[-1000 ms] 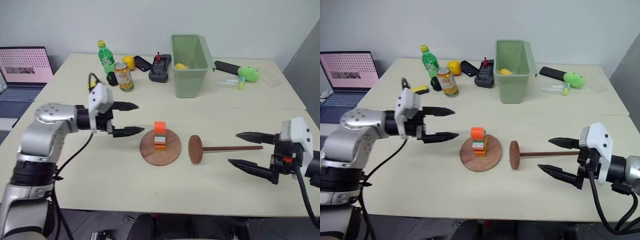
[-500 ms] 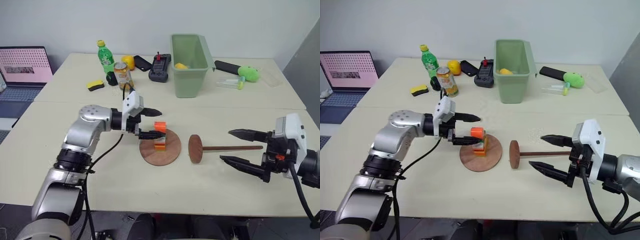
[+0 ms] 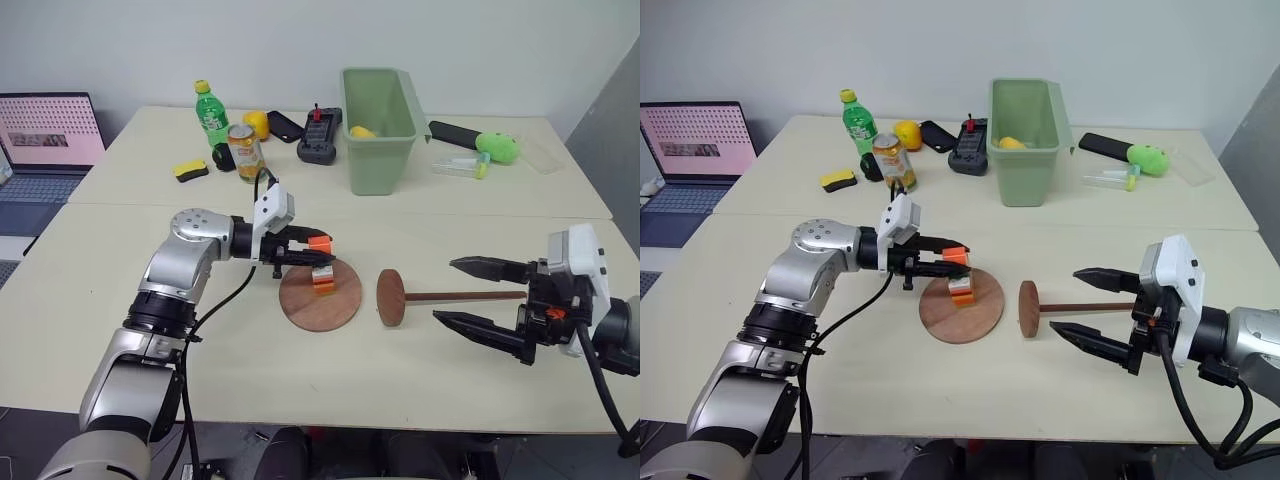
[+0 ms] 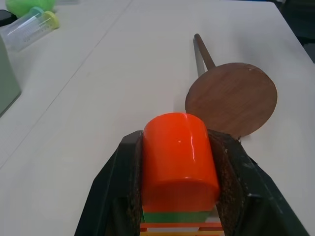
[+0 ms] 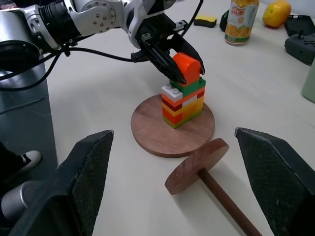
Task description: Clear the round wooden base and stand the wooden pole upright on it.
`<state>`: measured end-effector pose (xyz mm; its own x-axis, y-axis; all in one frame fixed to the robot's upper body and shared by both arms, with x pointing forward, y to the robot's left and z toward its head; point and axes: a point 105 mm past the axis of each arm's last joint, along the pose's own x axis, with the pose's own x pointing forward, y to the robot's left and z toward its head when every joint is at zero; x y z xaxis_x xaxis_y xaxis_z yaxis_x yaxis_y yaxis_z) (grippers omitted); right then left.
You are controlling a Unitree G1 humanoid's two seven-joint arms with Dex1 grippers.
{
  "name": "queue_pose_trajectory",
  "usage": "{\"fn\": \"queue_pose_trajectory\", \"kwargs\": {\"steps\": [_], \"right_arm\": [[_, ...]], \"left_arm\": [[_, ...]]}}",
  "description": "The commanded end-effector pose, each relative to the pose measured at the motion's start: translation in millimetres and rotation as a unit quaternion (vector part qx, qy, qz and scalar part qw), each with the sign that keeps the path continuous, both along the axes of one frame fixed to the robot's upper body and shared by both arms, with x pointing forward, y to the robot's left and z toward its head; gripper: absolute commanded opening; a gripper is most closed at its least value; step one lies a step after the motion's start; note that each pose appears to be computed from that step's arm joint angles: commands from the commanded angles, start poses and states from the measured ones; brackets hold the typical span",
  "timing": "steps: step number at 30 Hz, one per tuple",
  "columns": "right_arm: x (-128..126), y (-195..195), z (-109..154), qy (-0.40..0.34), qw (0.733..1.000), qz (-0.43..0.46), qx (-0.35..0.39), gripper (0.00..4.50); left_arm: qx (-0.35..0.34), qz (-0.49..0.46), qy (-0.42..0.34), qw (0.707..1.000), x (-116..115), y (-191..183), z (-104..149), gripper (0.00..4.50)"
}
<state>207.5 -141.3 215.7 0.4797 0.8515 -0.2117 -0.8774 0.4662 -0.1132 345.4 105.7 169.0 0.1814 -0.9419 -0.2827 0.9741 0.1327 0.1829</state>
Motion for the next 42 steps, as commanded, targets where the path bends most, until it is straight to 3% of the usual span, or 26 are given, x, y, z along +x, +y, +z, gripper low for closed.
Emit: {"fn": "queue_pose_trajectory", "kwargs": {"steps": [1,7,9,17,25,33,35,38,42], "right_arm": [[-3.3,6.3,10.0,-0.024,0.999,0.023,-0.004,4.13],[-0.7,16.7,20.2,-0.039,0.997,0.061,-0.002,4.13],[4.2,25.1,22.0,-0.050,0.996,0.078,-0.003,4.13],[30.0,69.2,28.1,-0.088,0.985,0.148,-0.003,4.13],[38.8,96.7,25.7,-0.083,0.974,0.210,-0.029,4.13],[39.4,97.6,26.0,-0.087,0.970,0.226,-0.031,4.13],[39.2,97.6,26.5,-0.087,0.969,0.228,-0.029,4.13],[39.3,97.3,27.1,-0.087,0.969,0.228,-0.027,4.13],[40.0,97.1,28.1,-0.089,0.969,0.227,-0.025,4.13]], "left_arm": [[-0.020,0.007,-0.026,0.999,1.8,1.3,17.4,1.50],[-0.051,0.140,-0.066,0.987,21.7,49.9,43.4,1.50],[-0.063,0.216,-0.076,0.971,28.0,83.8,51.6,1.50],[-0.049,0.490,-0.108,0.864,22.3,220.9,47.6,1.50],[-0.090,0.609,-0.089,0.783,-1.8,279.5,19.7,1.50],[-0.114,0.643,-0.068,0.755,-10.3,291.1,4.5,1.50],[-0.116,0.650,-0.067,0.748,-11.2,293.4,3.7,2.20],[-0.116,0.654,-0.068,0.745,-11.7,294.7,4.5,2.62],[-0.120,0.654,-0.076,0.743,-11.3,295.4,12.6,3.51]]}}
